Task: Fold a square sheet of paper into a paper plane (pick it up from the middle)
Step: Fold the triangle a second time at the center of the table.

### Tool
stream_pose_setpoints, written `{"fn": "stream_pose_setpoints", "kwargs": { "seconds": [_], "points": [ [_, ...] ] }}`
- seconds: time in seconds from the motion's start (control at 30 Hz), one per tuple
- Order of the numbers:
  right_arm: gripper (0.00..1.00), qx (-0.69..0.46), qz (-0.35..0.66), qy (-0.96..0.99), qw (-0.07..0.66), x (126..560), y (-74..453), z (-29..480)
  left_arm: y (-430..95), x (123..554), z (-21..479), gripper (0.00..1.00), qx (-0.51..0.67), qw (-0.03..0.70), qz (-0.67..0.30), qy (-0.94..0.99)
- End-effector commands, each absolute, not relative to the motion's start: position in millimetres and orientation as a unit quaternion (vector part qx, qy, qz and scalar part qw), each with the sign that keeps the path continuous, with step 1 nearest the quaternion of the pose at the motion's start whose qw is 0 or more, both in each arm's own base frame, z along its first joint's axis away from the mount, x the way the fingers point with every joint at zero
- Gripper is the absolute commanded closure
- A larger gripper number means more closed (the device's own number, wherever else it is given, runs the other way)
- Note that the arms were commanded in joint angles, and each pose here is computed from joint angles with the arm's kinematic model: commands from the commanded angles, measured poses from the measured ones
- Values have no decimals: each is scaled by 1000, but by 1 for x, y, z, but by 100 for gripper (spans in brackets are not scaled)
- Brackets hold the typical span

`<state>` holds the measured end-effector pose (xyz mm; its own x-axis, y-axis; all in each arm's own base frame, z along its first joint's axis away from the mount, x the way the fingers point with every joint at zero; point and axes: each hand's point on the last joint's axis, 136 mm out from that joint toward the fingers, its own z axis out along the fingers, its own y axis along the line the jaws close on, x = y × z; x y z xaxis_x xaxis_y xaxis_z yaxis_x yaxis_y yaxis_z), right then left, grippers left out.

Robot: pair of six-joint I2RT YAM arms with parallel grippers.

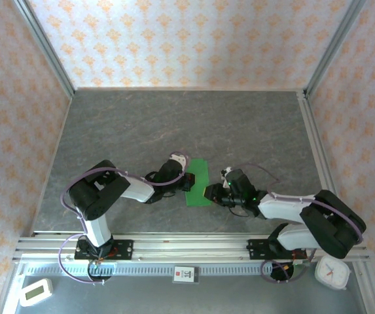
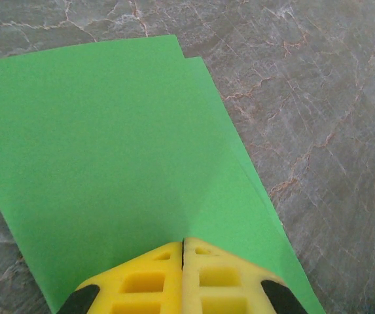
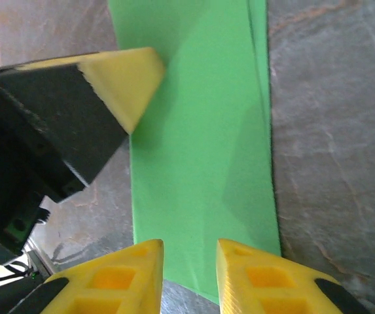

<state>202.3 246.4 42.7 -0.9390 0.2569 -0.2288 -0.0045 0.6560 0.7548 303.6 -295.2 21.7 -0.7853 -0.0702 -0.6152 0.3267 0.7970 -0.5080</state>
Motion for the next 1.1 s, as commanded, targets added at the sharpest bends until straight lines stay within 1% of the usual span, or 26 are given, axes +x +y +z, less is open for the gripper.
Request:
{"fn": "stream_pose_setpoints", "kwargs": {
  "seconds": [0.0, 0.07, 0.13, 0.3, 0.43, 0.6, 0.93, 1.07],
  "points": [
    [74, 65, 431, 884, 172, 209, 256, 58, -283, 294, -2, 100, 74, 298, -283, 909],
    [73, 69, 415, 891, 174, 209, 251, 53, -283, 294, -1, 100, 75, 298, -283, 909],
    [68, 72, 393, 899, 179, 209, 243, 48, -283, 294, -1, 100, 75, 298, -283, 909],
    [61, 78, 345, 916, 188, 204, 223, 39, -283, 294, -1, 100, 76, 298, -282, 909],
    [59, 71, 338, 922, 176, 201, 223, 33, -283, 294, -2, 100, 76, 298, -281, 909],
    [61, 59, 340, 923, 167, 201, 234, 30, -284, 295, -3, 100, 76, 296, -283, 909],
    [71, 29, 346, 924, 158, 201, 262, 34, -285, 295, -6, 100, 75, 294, -286, 909],
    [72, 28, 354, 920, 166, 207, 268, 42, -286, 295, -6, 100, 75, 294, -287, 909]
  ]
}}
